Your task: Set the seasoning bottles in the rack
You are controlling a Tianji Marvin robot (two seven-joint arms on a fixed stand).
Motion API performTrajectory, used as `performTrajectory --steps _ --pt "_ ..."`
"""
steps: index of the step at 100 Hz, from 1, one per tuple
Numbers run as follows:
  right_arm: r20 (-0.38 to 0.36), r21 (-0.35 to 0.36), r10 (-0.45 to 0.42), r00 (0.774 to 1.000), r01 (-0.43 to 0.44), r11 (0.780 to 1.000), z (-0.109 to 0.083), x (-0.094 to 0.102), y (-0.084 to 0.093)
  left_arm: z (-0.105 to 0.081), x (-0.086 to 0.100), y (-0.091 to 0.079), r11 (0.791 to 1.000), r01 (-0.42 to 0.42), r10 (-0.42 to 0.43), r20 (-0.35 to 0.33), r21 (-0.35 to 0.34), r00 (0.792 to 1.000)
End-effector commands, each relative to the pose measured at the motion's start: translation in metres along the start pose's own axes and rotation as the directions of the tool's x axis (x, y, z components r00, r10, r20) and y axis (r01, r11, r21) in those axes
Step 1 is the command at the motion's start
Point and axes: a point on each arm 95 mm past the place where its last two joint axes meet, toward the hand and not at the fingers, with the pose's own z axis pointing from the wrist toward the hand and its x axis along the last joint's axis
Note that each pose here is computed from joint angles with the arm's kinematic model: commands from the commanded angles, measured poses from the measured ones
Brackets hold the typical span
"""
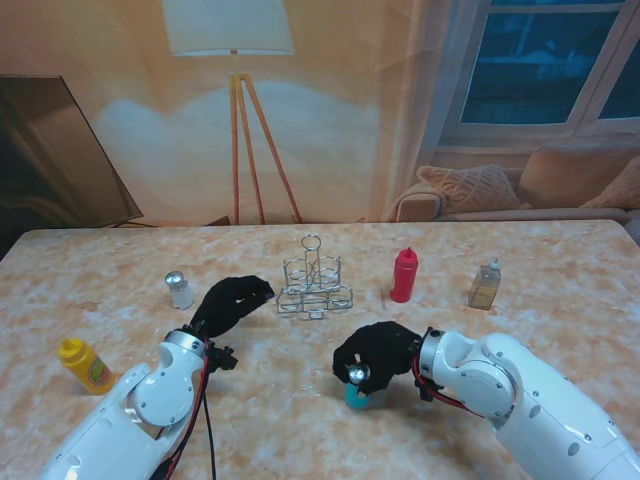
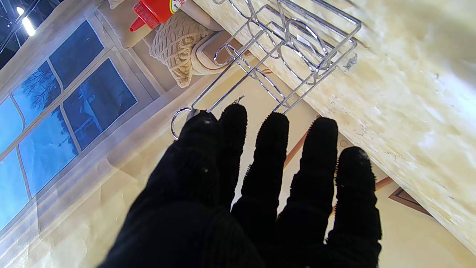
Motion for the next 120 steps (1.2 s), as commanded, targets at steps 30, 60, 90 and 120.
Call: performTrajectory --steps 30,60,90,120 --pt "0.004 -0.021 0.017 1.0 -0.017 1.0 0.004 0.003 -0.001 -0.001 0.0 0.002 1.0 0.003 -0.003 -0.001 -0.012 1.0" --pt "0.024 -0.069 -0.022 0.999 0.024 0.997 0.003 -0.001 0.019 -0.001 -0.001 0.001 1.0 0.005 -0.005 0.0 -0.011 1.0" --pt "0.051 -0.116 -0.074 0.996 0.08 0.99 0.007 -0.004 0.043 -0.001 -0.001 0.0 1.0 0.007 -0.007 0.001 -0.007 1.0" --pt "0.094 -0.182 -0.093 0.991 0.109 0.977 0.017 -0.009 0.063 0.0 -0.002 -0.001 1.0 0.008 -0.008 0.003 0.0 1.0"
